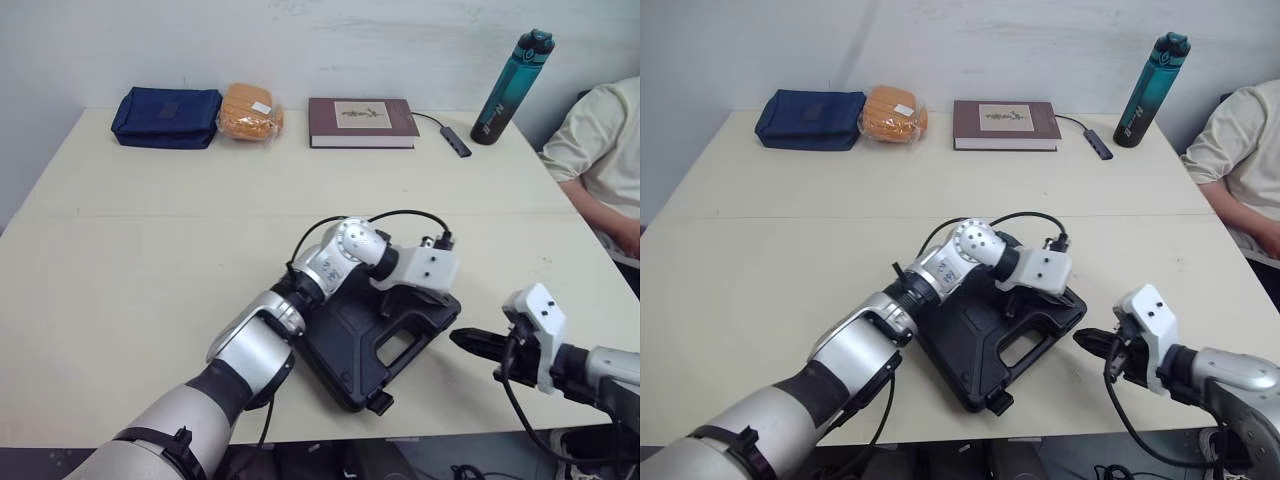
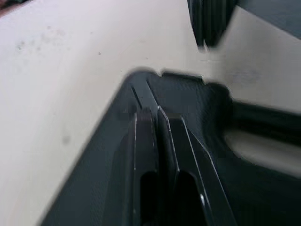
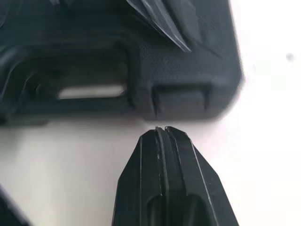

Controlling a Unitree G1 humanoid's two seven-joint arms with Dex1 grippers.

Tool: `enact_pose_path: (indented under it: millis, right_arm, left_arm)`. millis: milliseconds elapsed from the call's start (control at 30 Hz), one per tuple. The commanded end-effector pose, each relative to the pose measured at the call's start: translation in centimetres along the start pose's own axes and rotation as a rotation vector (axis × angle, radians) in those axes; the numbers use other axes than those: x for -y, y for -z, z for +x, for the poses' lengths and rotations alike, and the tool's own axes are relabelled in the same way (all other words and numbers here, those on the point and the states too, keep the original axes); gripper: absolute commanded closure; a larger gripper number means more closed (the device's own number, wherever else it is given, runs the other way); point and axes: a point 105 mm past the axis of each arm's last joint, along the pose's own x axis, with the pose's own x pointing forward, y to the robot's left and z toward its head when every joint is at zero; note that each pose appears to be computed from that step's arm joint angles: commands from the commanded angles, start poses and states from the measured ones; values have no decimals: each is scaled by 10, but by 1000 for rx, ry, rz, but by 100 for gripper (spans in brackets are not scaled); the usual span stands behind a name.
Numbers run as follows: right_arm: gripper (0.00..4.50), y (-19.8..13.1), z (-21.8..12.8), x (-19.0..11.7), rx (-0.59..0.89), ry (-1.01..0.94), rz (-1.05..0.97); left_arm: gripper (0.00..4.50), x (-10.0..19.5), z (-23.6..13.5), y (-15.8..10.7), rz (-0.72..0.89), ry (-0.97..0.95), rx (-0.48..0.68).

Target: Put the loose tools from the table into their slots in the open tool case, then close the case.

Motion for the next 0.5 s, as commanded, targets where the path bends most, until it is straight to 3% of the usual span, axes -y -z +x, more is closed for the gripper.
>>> enact_pose_path:
  millis: [33,267,500]
  right_arm:
    - [450,-15,-16,-14,43,-40,-80]
    - [450,-4,-16,-61,35,-202,-36]
    - [450,9,8,-88,25,-261,12]
  left_arm:
    - [437,20,-26,0,-78,101,51]
    - [437,63,-75,-33,-96,244,202]
    - [437,95,-66,-29,-110,340,177]
